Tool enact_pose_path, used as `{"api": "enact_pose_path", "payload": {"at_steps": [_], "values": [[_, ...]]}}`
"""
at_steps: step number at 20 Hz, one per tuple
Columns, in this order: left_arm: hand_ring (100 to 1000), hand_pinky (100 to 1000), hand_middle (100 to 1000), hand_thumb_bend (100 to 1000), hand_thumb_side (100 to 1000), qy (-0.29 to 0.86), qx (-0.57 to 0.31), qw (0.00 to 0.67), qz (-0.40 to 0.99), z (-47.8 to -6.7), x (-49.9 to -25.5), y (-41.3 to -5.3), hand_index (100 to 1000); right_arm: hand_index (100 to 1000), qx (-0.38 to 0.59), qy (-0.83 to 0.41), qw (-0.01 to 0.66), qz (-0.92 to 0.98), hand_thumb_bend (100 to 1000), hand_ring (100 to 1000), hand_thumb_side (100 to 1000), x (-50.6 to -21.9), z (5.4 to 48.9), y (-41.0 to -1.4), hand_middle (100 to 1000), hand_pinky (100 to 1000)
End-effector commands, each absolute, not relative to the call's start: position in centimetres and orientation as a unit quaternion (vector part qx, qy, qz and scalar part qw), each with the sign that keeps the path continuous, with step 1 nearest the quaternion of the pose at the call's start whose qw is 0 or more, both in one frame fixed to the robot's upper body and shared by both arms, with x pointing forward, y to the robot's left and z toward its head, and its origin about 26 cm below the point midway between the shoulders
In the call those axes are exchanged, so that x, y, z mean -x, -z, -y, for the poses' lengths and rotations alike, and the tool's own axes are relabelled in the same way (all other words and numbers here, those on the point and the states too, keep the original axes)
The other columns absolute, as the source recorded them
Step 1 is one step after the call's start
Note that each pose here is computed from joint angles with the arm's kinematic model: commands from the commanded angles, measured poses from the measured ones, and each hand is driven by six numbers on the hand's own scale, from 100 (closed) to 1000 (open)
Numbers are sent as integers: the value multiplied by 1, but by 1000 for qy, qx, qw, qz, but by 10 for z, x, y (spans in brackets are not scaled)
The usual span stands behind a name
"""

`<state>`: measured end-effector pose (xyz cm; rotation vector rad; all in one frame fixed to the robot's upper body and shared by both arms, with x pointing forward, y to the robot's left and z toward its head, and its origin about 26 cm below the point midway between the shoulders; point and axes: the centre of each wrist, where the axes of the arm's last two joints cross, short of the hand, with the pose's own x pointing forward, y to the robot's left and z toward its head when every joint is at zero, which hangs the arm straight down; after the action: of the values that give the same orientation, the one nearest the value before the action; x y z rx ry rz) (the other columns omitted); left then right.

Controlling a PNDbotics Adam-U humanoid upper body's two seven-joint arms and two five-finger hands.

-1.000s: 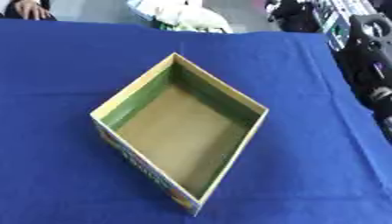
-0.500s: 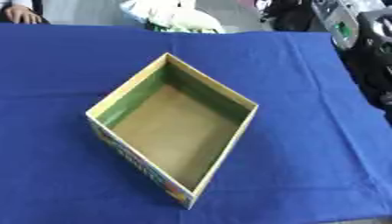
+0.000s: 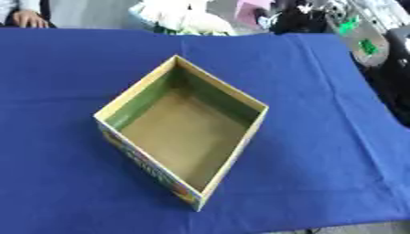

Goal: Pick up objects on the table and place them in the box.

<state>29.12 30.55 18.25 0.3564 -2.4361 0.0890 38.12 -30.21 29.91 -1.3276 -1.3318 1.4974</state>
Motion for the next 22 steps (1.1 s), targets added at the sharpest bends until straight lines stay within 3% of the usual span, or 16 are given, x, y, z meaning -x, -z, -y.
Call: {"api": "enact_pose_path", "payload": {"at_steps": [1,3,9,13,22], "values": [[865,880,1000,100,813,-28,-143,315,938,-310,-289,-194,686,695,522,-576,348,524,100,776,595,-374,300,-313,519,880],[866,881,1000,100,815,-30,-143,317,937,-310,-289,-193,686,692,497,-587,339,542,100,760,597,-372,290,-299,519,819],[865,880,1000,100,815,-29,-144,320,936,-310,-288,-192,685,690,450,-608,326,567,100,764,597,-359,261,-282,523,840],[866,882,1000,100,821,-28,-144,322,935,-310,-288,-192,684,684,426,-618,326,574,100,729,625,-359,250,-271,520,801],[866,883,1000,100,825,-27,-143,325,934,-309,-288,-191,683,682,368,-634,331,594,100,731,622,-363,235,-242,529,806]]}}
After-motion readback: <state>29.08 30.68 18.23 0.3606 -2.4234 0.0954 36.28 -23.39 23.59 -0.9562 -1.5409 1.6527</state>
